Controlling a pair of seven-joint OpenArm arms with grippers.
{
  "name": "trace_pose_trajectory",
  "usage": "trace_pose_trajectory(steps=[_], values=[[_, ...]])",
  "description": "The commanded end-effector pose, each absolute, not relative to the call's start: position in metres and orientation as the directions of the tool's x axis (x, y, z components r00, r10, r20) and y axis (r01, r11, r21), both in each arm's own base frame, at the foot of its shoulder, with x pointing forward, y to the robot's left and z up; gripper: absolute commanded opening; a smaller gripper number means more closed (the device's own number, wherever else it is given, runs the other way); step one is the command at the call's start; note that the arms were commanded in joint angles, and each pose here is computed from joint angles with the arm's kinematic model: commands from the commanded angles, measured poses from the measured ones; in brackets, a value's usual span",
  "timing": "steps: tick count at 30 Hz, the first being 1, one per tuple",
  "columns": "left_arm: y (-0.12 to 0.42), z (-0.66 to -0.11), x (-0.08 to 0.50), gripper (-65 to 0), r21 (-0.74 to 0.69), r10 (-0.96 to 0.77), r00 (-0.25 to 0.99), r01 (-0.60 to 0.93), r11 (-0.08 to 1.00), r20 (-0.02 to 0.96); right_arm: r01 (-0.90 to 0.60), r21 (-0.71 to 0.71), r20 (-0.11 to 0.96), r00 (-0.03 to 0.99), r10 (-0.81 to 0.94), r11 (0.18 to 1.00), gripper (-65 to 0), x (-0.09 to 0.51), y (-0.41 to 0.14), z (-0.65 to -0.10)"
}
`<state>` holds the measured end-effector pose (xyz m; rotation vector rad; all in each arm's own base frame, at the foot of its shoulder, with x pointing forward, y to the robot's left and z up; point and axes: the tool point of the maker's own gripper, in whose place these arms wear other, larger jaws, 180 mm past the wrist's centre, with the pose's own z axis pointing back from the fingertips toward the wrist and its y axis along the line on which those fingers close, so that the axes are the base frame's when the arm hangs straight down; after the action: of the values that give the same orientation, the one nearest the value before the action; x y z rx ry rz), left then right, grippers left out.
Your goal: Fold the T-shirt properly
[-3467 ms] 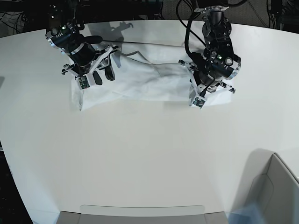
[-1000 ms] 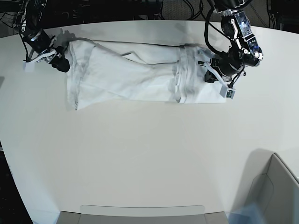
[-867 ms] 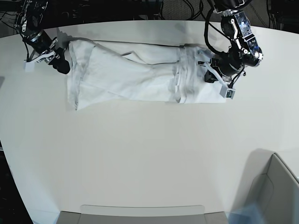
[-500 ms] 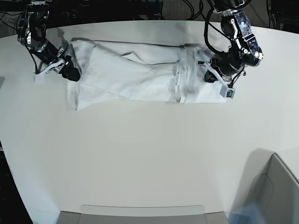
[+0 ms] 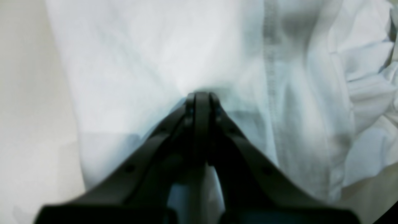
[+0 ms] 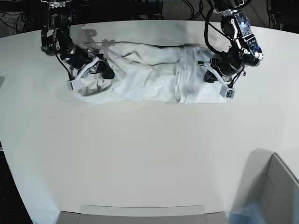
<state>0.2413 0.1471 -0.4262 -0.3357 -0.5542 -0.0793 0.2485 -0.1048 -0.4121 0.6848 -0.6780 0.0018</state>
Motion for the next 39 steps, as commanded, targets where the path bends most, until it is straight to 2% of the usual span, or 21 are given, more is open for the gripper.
trace_pose_trajectory(steps=[1,6,12,14,19,24,28,34,39], values=[[0.144,-0.43,0.232,-65.0,-0.279,-0.018,0.873,0.175,0.944,0.488,-0.246,0.564,0.61,0.768,-0.196,0.788,-43.7,0.256,-0.103,-0.404],[0.151,-0.404,0.239,-65.0,-0.213,-0.064,0.845,0.206,0.955,0.531,-0.252,0.454,0.646,0.754,-0.121,0.855,-65.0,0.267,-0.11,-0.404],[0.158,-0.345,0.256,-65.0,-0.082,-0.127,0.747,0.236,0.968,0.653,-0.105,0.345,0.648,0.746,-0.155,0.933,-65.0,0.29,-0.164,-0.397],[0.156,-0.337,0.258,-65.0,-0.082,-0.118,0.73,0.232,0.969,0.673,-0.07,0.307,0.655,0.739,-0.158,0.949,-65.0,0.295,-0.183,-0.392],[0.154,-0.336,0.257,-65.0,-0.1,-0.106,0.726,0.235,0.967,0.68,-0.03,0.196,0.716,0.688,-0.122,0.98,-65.0,0.314,-0.22,-0.352],[0.175,-0.347,0.242,-65.0,-0.101,-0.062,0.763,0.165,0.981,0.643,-0.042,0.149,0.71,0.7,-0.078,0.988,-65.0,0.328,-0.211,-0.316],[0.202,-0.356,0.224,-65.0,-0.088,-0.012,0.807,0.079,0.993,0.59,-0.171,0.01,0.72,0.685,0.112,0.985,-65.0,0.33,-0.17,-0.316],[0.246,-0.355,0.207,-65.0,-0.022,0.024,0.832,-0.014,1.0,0.554,-0.379,-0.164,0.733,0.571,0.369,0.911,-65.0,0.322,-0.067,-0.313],[0.265,-0.353,0.199,-65.0,0.014,0.033,0.837,-0.048,0.999,0.546,-0.453,-0.283,0.74,0.458,0.492,0.846,-65.0,0.318,-0.005,-0.302]])
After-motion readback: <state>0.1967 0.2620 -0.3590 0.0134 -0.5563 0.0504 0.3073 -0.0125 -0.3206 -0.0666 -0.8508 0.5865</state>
